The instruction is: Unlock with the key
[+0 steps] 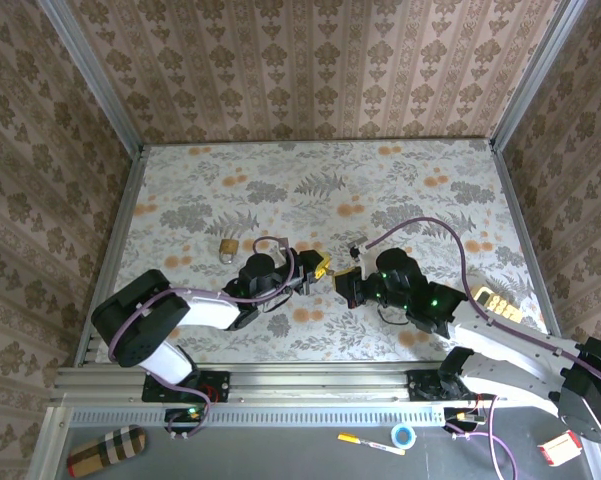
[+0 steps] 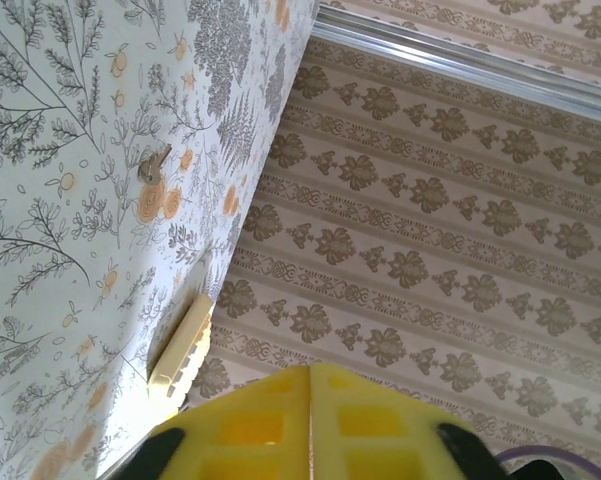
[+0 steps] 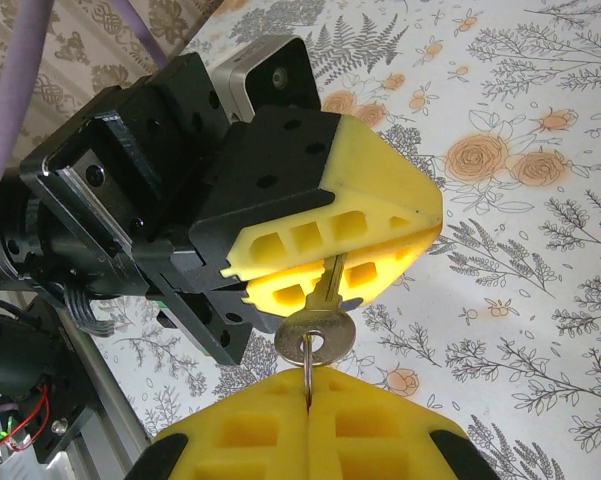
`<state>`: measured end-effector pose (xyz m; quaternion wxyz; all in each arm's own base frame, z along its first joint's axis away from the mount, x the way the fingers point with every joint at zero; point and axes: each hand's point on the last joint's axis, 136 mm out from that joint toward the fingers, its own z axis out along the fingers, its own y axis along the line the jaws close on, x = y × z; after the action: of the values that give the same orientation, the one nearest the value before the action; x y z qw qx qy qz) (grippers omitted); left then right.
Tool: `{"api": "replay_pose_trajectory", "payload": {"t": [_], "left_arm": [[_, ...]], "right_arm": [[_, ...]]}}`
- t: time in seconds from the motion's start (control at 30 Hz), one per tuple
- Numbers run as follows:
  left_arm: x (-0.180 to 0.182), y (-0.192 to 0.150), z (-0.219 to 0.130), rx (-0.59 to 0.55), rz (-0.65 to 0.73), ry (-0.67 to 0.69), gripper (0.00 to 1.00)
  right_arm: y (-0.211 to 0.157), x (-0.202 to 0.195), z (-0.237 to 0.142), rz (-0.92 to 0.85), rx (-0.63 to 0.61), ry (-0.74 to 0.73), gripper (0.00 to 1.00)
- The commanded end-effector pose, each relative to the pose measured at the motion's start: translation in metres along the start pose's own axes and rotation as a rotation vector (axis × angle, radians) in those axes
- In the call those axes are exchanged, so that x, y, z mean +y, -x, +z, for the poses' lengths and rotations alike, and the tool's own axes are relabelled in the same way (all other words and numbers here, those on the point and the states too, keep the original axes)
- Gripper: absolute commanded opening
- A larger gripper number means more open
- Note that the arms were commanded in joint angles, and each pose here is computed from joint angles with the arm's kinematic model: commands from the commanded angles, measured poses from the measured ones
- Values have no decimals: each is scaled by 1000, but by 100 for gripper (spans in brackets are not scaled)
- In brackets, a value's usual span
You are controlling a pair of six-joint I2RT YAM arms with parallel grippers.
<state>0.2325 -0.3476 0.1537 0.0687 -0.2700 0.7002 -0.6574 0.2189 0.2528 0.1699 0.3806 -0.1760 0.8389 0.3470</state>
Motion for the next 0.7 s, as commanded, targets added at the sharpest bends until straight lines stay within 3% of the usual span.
{"api": "replay_pose_trajectory", "payload": {"t": [0.0, 0.13, 0.17, 0.2, 0.23, 0.27, 0.37, 0.5, 0.67], "left_arm": [[-6, 0, -1, -3, 38, -3, 0], [-7, 2, -4, -16, 84, 6, 0], [-10, 2, -5, -23, 106, 3, 0], [-15, 5, -7, -38, 144, 0, 0], [-20, 7, -10, -61, 190, -3, 0], [-26, 11, -14, -90, 239, -14, 0], [-50, 25, -36, -226, 454, -39, 0], [-97, 21, -66, -359, 763, -171, 0], [-118, 13, -79, -381, 836, -292, 0]], "right_arm": [[3, 5, -4, -13, -19, 19, 0], [6, 3, -5, -4, -31, 6, 0], [8, 3, -6, 11, -41, 9, 4], [13, 4, -6, 40, -54, 13, 23], [19, 5, -7, 78, -71, 17, 49], [26, 7, -8, 116, -92, 24, 64], [52, 25, -15, 230, -191, 127, 87], [84, 48, -20, 320, -272, 271, 92], [100, 67, -12, 344, -285, 412, 91]]}}
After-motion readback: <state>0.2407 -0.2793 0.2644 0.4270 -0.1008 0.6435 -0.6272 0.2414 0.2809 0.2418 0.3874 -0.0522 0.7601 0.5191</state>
